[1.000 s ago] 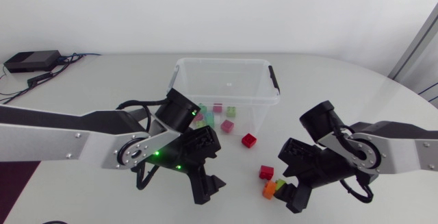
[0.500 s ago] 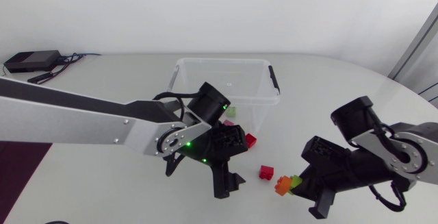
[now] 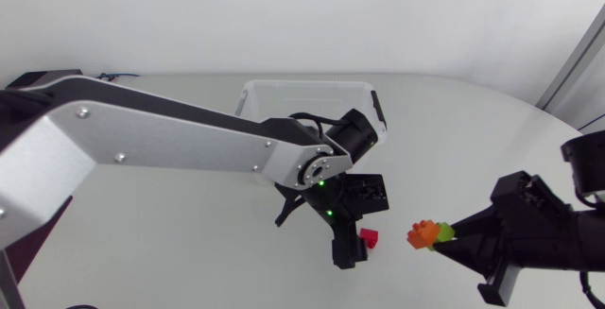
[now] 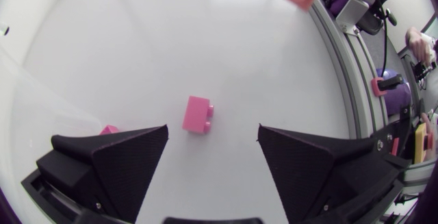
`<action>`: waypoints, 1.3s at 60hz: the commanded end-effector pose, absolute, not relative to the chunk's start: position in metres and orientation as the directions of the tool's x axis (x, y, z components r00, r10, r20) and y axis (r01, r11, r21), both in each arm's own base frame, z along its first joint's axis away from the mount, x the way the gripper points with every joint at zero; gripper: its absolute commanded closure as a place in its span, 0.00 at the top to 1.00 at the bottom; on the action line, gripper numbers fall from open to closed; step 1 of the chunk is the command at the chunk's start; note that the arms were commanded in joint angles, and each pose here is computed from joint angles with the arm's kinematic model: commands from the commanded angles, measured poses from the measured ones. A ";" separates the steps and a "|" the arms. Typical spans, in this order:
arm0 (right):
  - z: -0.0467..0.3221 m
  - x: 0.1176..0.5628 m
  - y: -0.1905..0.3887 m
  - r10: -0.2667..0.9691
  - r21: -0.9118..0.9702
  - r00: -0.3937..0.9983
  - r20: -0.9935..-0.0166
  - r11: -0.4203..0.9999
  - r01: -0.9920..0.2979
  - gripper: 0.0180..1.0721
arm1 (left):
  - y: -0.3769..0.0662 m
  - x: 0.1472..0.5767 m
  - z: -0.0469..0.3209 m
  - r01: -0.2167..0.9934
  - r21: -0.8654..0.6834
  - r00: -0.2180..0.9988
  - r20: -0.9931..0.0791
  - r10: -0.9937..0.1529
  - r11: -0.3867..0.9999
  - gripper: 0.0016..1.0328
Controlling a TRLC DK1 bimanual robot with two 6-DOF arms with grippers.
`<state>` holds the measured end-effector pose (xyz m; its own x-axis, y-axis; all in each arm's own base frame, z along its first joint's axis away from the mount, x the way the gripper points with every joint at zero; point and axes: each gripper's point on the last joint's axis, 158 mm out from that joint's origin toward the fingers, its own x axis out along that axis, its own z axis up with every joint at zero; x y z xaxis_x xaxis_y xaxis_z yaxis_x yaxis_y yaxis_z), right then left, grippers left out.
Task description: Pick up the duplo bricks and place them in the container
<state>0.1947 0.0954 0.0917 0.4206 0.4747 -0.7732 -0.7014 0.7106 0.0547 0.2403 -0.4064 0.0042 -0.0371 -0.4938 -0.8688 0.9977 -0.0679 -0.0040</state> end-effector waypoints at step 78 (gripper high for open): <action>0.214 0.319 0.114 0.470 0.027 0.764 -0.443 0.858 -0.512 0.25 | -0.325 0.309 0.160 0.930 0.239 0.363 -0.710 -0.603 0.278 0.17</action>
<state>0.3064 0.1015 0.2044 0.7641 0.4551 -0.4573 -0.5075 0.8616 0.0095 0.2953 -0.3384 0.1353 0.2977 -0.5713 -0.7649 0.9546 0.1869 0.2320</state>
